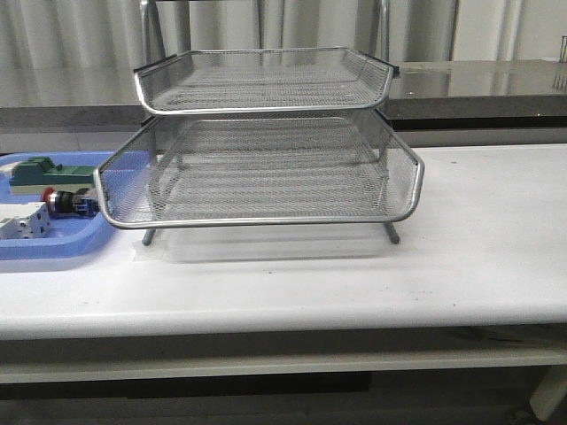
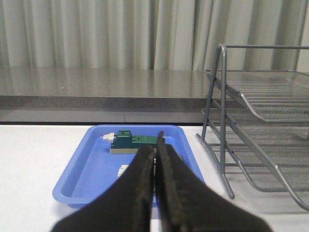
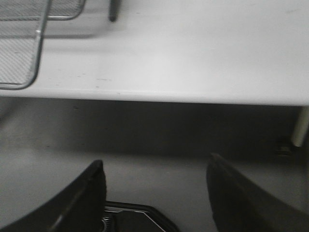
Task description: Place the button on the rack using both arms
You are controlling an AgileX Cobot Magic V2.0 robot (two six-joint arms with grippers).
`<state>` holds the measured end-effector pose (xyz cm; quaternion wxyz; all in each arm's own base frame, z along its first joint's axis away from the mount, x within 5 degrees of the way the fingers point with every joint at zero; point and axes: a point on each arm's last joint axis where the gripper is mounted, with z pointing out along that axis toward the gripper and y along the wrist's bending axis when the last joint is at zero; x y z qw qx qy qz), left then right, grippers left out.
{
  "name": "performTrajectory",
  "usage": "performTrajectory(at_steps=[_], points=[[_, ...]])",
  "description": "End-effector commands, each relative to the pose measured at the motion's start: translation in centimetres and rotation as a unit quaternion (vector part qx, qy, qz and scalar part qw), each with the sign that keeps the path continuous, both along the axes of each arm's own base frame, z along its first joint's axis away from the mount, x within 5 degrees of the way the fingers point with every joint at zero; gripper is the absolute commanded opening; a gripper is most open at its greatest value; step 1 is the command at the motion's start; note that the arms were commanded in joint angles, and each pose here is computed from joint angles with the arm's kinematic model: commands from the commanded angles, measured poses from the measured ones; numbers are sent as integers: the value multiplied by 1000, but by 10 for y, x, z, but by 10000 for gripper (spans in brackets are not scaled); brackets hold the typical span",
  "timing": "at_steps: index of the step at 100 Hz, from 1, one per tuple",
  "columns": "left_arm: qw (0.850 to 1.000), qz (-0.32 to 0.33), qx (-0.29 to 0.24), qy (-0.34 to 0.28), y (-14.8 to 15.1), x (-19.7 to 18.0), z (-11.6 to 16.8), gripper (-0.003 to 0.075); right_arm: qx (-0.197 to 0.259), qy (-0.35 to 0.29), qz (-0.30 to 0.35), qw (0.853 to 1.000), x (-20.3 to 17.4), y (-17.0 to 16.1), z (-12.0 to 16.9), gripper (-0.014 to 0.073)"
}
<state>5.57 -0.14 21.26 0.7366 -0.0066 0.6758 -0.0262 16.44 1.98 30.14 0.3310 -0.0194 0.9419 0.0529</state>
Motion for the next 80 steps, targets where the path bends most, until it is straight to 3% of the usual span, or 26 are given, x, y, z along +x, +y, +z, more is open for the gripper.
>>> performTrajectory(at_steps=[1,27,34,67,72,80], points=[[1000,-1,-6,-29,0,-1,-7,4,-29,-38,-27,998,-13,-10,24,468],[1000,-1,-6,-29,0,-1,-7,4,-35,-60,-32,997,-40,-13,39,465],[1000,-1,-6,-29,0,-1,-7,4,-34,-68,-33,997,-44,-14,41,430],[1000,-1,-6,-29,0,-1,-7,4,-22,-79,-32,996,-49,-13,43,-27],[1000,-1,-6,-29,0,-1,-7,4,-22,-79,-32,996,-49,-13,43,-75],[1000,-1,-6,-29,0,-1,-7,4,-22,-79,-32,996,-49,-13,43,-67]])
